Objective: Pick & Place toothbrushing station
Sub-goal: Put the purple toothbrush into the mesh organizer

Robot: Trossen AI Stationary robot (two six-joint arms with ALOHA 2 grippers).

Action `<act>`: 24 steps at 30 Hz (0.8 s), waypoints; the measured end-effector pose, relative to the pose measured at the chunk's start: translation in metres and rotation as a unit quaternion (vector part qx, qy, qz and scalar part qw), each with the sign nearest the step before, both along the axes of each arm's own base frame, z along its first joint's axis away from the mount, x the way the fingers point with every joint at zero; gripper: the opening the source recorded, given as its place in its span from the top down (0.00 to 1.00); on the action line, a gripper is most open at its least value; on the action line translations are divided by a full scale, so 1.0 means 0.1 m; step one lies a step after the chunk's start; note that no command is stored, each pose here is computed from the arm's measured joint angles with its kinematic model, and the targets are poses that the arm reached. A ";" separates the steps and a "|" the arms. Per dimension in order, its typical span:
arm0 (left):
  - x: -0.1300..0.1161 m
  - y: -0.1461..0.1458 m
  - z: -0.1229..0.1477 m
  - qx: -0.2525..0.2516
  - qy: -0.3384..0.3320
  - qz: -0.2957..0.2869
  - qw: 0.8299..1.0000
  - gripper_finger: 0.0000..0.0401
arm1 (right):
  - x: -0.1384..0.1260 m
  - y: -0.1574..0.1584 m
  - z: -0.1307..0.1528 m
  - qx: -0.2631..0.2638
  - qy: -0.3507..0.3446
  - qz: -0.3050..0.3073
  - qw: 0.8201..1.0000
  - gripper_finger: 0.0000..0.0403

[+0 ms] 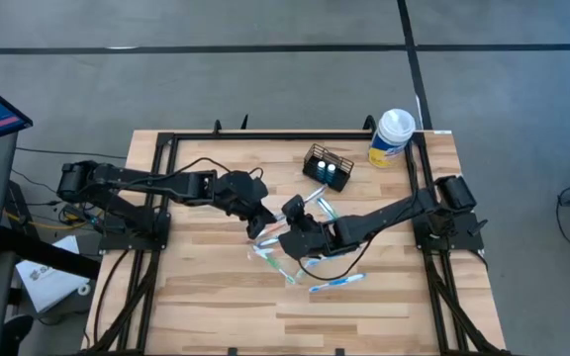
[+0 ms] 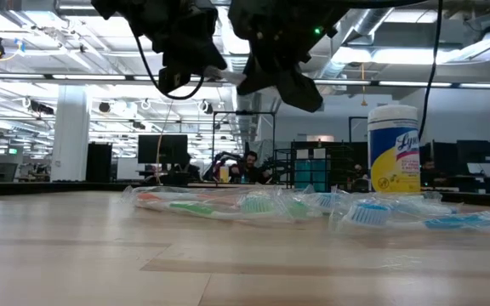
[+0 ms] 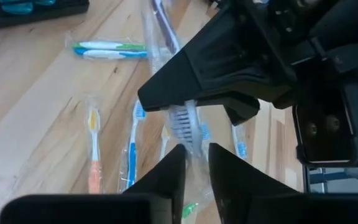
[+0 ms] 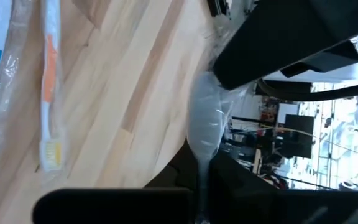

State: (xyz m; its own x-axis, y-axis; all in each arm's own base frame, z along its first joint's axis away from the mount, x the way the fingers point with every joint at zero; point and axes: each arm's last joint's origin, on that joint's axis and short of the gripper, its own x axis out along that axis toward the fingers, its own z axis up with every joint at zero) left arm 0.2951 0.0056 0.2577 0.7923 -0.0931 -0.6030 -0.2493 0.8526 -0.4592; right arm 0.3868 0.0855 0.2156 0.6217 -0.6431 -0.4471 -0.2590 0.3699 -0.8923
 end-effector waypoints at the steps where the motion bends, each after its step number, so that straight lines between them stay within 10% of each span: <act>1: 0.00 0.00 0.00 0.003 -0.001 -0.002 1.000 0.82 | 0.00 0.00 0.00 0.002 0.000 0.000 1.000 1.00; 15: -0.41 -0.04 0.42 0.088 -0.097 0.007 0.991 0.70 | -0.22 -0.35 0.43 0.138 -0.085 -0.051 0.985 1.00; 24: -0.51 -0.11 0.35 0.101 -0.137 0.014 0.985 0.70 | -0.73 -0.68 0.74 0.235 -0.247 -0.023 0.940 1.00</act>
State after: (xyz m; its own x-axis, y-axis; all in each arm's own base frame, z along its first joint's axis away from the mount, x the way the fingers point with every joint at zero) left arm 0.2440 -0.0051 0.2929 0.9285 0.0313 -0.3699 -0.1646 0.9278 -0.3347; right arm 0.3142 0.0176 0.2895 0.8047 -0.4772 -0.3532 0.1685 0.7541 -0.6348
